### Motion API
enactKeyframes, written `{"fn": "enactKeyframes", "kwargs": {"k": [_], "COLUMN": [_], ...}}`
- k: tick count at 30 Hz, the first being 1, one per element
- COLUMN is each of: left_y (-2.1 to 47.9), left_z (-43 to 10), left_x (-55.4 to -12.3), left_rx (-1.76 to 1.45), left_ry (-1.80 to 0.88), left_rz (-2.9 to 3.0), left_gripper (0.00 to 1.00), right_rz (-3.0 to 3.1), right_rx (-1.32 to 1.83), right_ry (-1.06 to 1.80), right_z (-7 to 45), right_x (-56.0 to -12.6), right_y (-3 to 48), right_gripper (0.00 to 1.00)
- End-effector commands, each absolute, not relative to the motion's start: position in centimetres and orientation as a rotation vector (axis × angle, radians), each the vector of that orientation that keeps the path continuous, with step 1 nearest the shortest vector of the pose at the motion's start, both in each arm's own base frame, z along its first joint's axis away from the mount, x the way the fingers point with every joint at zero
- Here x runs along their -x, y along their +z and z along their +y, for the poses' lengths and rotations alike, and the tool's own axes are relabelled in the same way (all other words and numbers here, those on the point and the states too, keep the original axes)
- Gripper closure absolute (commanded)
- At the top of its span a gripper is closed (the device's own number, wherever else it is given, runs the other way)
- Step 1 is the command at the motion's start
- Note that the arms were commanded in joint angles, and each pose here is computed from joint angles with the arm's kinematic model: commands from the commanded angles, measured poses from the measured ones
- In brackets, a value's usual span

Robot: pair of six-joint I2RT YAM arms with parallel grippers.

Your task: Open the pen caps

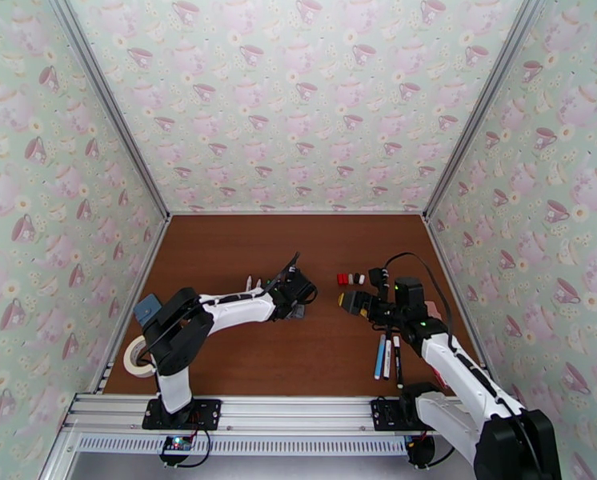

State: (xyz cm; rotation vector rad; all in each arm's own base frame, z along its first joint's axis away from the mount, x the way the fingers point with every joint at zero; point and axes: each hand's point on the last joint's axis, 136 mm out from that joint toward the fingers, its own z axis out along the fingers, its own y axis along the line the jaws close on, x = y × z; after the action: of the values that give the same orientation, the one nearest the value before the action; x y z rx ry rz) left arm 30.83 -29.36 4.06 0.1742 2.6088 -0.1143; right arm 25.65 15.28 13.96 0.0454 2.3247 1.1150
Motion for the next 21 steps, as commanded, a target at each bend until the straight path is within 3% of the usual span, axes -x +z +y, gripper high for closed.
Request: {"fn": "enactKeyframes", "kwargs": {"k": [1, 11, 21], "left_y": [4.0, 3.7, 3.2], "left_z": [-29.0, -28.6, -32.0], "left_x": [-31.5, -31.8, -31.1], "left_rx": [-0.142, -0.135, -0.213], "left_ry": [-0.079, -0.063, -0.313], "left_rz": [2.599, 2.606, 2.616], "left_gripper": [0.74, 0.74, 0.52], "right_rz": [2.332, 2.334, 2.353], "right_rx": [-0.046, -0.044, -0.048], "right_ry": [1.081, 1.082, 1.063], "right_z": [15.0, 15.0, 14.9], "right_x": [-25.5, -25.3, -25.6], "right_y": [13.8, 13.9, 13.8], "right_gripper": [0.01, 0.02, 0.02]}}
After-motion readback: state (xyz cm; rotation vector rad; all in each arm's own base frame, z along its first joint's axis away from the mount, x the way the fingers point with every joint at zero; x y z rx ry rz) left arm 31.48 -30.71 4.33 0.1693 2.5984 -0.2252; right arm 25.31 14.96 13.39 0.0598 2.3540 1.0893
